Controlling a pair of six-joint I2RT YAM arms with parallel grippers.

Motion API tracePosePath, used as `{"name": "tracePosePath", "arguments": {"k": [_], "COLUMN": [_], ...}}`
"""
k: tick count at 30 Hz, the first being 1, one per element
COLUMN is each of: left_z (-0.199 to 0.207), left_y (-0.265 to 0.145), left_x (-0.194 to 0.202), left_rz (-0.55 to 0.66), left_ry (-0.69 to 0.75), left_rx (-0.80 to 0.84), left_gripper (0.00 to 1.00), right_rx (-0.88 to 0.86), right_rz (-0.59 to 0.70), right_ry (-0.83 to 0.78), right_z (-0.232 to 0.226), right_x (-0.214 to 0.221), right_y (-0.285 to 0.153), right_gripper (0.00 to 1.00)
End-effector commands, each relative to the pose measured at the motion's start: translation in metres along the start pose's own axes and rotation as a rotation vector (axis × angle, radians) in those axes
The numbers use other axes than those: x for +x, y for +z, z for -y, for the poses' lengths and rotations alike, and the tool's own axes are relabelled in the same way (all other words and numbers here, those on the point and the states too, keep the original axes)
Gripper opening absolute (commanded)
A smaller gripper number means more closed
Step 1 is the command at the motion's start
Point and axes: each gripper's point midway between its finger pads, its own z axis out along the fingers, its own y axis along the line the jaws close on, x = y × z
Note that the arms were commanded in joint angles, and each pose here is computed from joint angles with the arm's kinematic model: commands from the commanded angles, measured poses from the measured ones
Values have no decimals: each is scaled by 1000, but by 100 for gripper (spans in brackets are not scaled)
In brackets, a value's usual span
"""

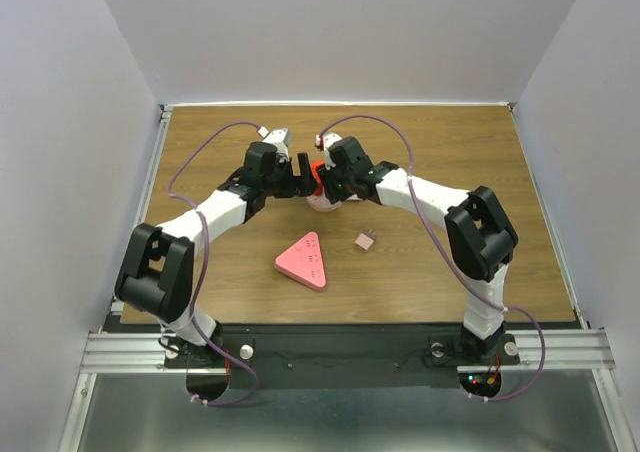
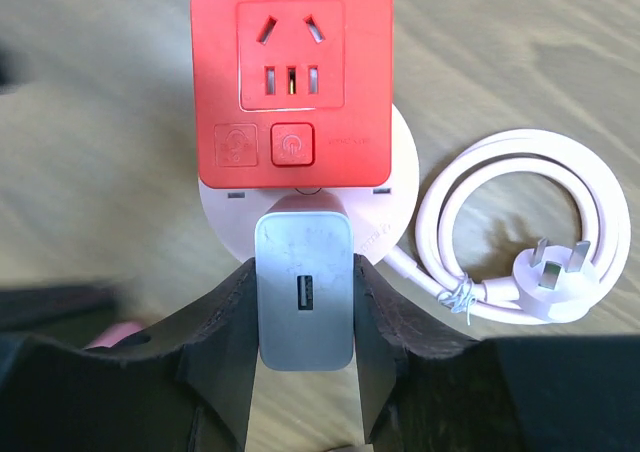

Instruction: Insert the plug

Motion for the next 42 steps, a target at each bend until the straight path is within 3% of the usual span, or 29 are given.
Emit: {"name": "tracePosePath", "arguments": {"k": [1,7,13,15,19,24,26,31,34,37,42], "left_z": [11,4,-2,-1,-2,1,1,4,15,46,109], "left_y": [-36,-61,-66,-69,-71,-70,-71,-72,-71,-66,-50], "left_x": [-45,-52,-40,-40,-37,-37,-38,-38,-30,-14,32], "left_rz": [144,210,188,191,189,182,187,196,193,168,60], "left_ry": [2,-5,-4,-2,-2,1,4,29,70,154,311], "left_rx": [-12,-44,-58,-55,-57,-42,-42,-52,-51,8,163], "left_gripper": [99,99,99,99,99,99,99,99,99,99,99], "right_rx": [236,328,308,281,232,222,224,245,309,422,476], "right_rz": [-299,-271,-206,-180,-98,7,51,136,167,177,178], "right_ry": [59,136,130,133,132,137,137,156,193,249,402], "right_z": [63,101,102,97,92,91,92,96,106,127,152], "right_x": [94,84,54,43,10,-30,-45,-69,-67,-53,-24], "right_y": [13,10,6,3,-14,-40,-54,-87,-110,-129,-144], "right_gripper": [0,0,2,10,44,64,69,70,82,93,95]}}
